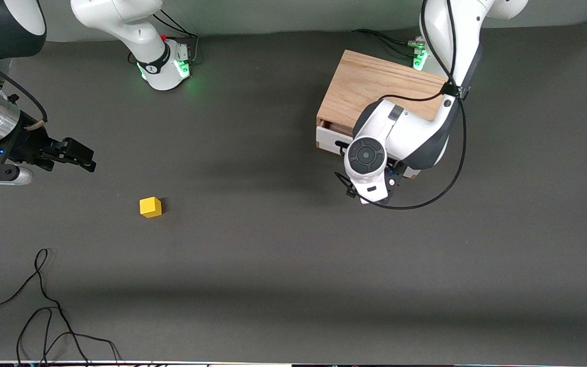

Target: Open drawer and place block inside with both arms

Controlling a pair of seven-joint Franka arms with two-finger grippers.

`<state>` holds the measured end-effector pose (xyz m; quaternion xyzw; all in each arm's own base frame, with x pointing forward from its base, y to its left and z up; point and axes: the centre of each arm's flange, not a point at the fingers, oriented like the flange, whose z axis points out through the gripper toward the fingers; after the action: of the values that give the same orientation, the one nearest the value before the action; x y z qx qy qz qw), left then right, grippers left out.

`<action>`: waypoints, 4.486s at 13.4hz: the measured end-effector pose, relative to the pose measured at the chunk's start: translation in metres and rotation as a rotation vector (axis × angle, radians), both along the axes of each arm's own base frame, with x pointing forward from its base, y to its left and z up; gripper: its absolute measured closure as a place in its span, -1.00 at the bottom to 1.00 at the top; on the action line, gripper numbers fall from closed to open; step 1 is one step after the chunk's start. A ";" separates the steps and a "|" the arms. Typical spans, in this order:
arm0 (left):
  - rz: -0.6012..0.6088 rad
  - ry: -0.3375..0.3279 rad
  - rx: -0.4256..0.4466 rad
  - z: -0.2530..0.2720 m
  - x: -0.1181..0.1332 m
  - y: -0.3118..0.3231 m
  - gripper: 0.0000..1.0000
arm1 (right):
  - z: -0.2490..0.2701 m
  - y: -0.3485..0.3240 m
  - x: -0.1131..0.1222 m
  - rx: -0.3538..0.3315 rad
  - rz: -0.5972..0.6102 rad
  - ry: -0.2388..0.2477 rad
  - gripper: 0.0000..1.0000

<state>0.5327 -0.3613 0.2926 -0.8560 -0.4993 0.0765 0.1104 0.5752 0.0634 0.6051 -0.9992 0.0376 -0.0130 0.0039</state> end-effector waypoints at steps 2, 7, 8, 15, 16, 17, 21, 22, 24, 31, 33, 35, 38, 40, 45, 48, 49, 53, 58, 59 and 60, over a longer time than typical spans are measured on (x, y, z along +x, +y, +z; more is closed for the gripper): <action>0.002 -0.018 -0.010 0.000 0.006 -0.002 -1.00 | 0.000 0.000 0.000 0.000 0.000 0.000 -1.00; 0.004 -0.044 -0.026 0.003 0.015 -0.008 -1.00 | 0.000 0.000 0.000 0.000 0.000 0.000 -1.00; 0.004 -0.052 -0.032 0.003 0.019 -0.010 -1.00 | 0.000 0.000 0.000 0.000 0.000 0.000 -1.00; 0.008 -0.079 -0.048 0.005 0.038 -0.019 -1.00 | 0.000 0.000 0.000 0.000 0.000 0.000 -1.00; 0.008 -0.085 -0.052 0.006 0.041 -0.021 -1.00 | 0.000 0.000 0.000 0.000 0.000 0.000 -1.00; 0.009 -0.089 -0.055 0.006 0.044 -0.023 -1.00 | 0.000 0.000 0.000 0.000 0.000 0.000 -1.00; 0.012 -0.099 -0.061 0.008 0.050 -0.025 -1.00 | 0.000 0.000 0.000 0.000 0.000 0.000 -1.00; 0.017 -0.116 -0.071 0.012 0.055 -0.026 -1.00 | 0.000 0.000 0.000 0.000 0.000 0.000 -1.00; 0.027 -0.140 -0.085 0.021 0.064 -0.027 -1.00 | 0.000 0.000 0.000 0.000 0.000 0.000 -1.00; 0.032 -0.197 -0.122 0.029 0.074 -0.033 -1.00 | 0.000 0.000 0.000 0.000 0.000 0.000 -1.00; 0.032 -0.197 -0.122 0.029 0.074 -0.033 -1.00 | 0.000 0.000 0.000 0.000 0.000 0.000 -1.00; 0.033 -0.203 -0.125 0.031 0.076 -0.033 -1.00 | 0.000 0.000 0.000 0.000 0.000 0.000 -1.00; 0.056 -0.263 -0.140 0.057 0.094 -0.024 -1.00 | 0.000 0.000 0.000 0.000 0.000 -0.001 -1.00; 0.045 -0.312 -0.128 0.084 0.111 -0.007 -1.00 | 0.000 0.000 0.000 0.000 0.000 -0.001 -1.00; -0.204 -0.238 -0.119 0.155 0.129 0.082 -1.00 | 0.000 0.000 0.000 0.000 0.000 -0.001 -1.00; -0.390 -0.178 -0.148 0.206 0.128 0.157 -1.00 | 0.001 0.000 0.000 0.000 0.000 -0.003 -1.00; -0.456 -0.154 -0.159 0.217 0.125 0.175 -1.00 | 0.003 0.000 0.000 0.001 0.000 -0.006 -1.00; -0.694 -0.088 -0.213 0.251 0.115 0.251 -1.00 | 0.006 -0.005 0.001 0.001 -0.017 -0.012 -1.00; -0.873 -0.071 -0.265 0.273 0.093 0.333 -1.00 | -0.004 -0.017 0.003 -0.004 -0.040 0.016 -1.00; -0.897 -0.070 -0.271 0.276 0.089 0.340 -1.00 | -0.014 -0.019 0.006 -0.009 -0.044 0.033 -1.00; -0.917 -0.071 -0.275 0.279 0.085 0.344 -1.00 | -0.025 -0.023 0.010 -0.014 -0.054 0.052 -1.00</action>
<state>0.6178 -0.0174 0.5720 -0.9967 -0.0591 0.0557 0.0014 0.5854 0.0405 0.5804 -0.9978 0.0644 0.0124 -0.0044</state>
